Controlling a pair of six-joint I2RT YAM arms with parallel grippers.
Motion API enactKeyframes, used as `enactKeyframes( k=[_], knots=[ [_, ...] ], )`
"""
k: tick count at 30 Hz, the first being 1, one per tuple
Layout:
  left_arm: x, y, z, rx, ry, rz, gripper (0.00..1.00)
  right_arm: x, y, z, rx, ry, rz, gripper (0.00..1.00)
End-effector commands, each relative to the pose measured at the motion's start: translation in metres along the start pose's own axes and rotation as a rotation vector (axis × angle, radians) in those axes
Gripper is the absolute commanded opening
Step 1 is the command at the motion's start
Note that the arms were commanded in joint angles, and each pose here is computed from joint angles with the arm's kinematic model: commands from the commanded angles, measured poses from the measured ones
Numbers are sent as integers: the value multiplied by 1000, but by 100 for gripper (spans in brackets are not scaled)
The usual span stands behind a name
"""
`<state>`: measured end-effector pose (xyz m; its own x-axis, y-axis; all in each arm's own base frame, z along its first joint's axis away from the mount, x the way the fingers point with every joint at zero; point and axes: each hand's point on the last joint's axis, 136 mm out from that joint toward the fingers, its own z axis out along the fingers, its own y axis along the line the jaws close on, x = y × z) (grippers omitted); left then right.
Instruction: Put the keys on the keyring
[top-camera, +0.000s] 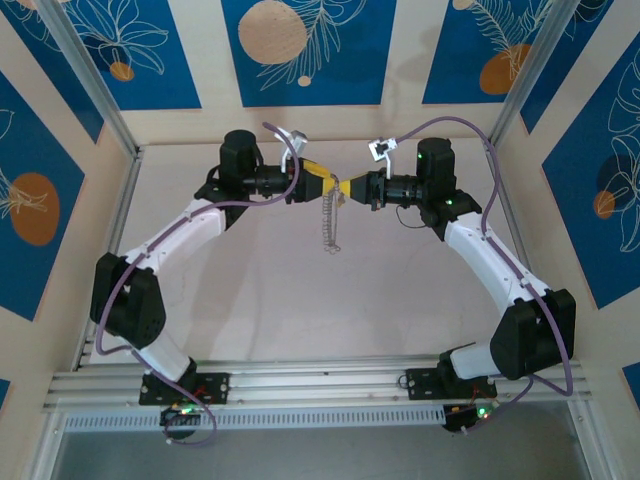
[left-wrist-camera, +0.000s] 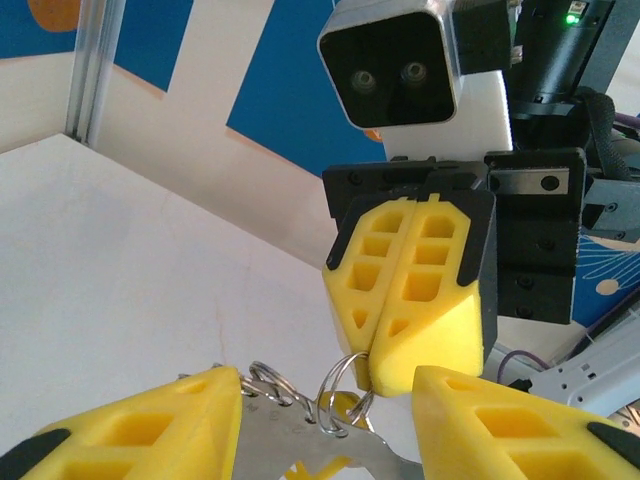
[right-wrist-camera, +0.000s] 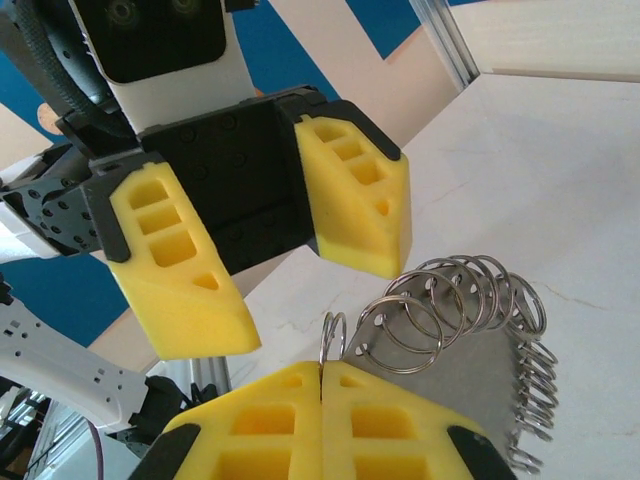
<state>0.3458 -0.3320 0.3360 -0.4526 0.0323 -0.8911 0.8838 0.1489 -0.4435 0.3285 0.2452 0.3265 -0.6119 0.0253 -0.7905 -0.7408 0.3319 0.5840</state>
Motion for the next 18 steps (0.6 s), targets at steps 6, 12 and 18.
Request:
enactKeyframes(
  k=[6, 12, 18],
  knots=[
    [-11, -2, 3, 49, -16, 10, 48, -5, 15, -4, -46, -15, -32, 0],
    [-15, -5, 3, 60, -28, 16, 45, -5, 13, -2, -48, -12, -29, 0],
    [-18, -11, 3, 85, -37, 18, 38, -5, 12, -1, -45, -11, -27, 0]
  ],
)
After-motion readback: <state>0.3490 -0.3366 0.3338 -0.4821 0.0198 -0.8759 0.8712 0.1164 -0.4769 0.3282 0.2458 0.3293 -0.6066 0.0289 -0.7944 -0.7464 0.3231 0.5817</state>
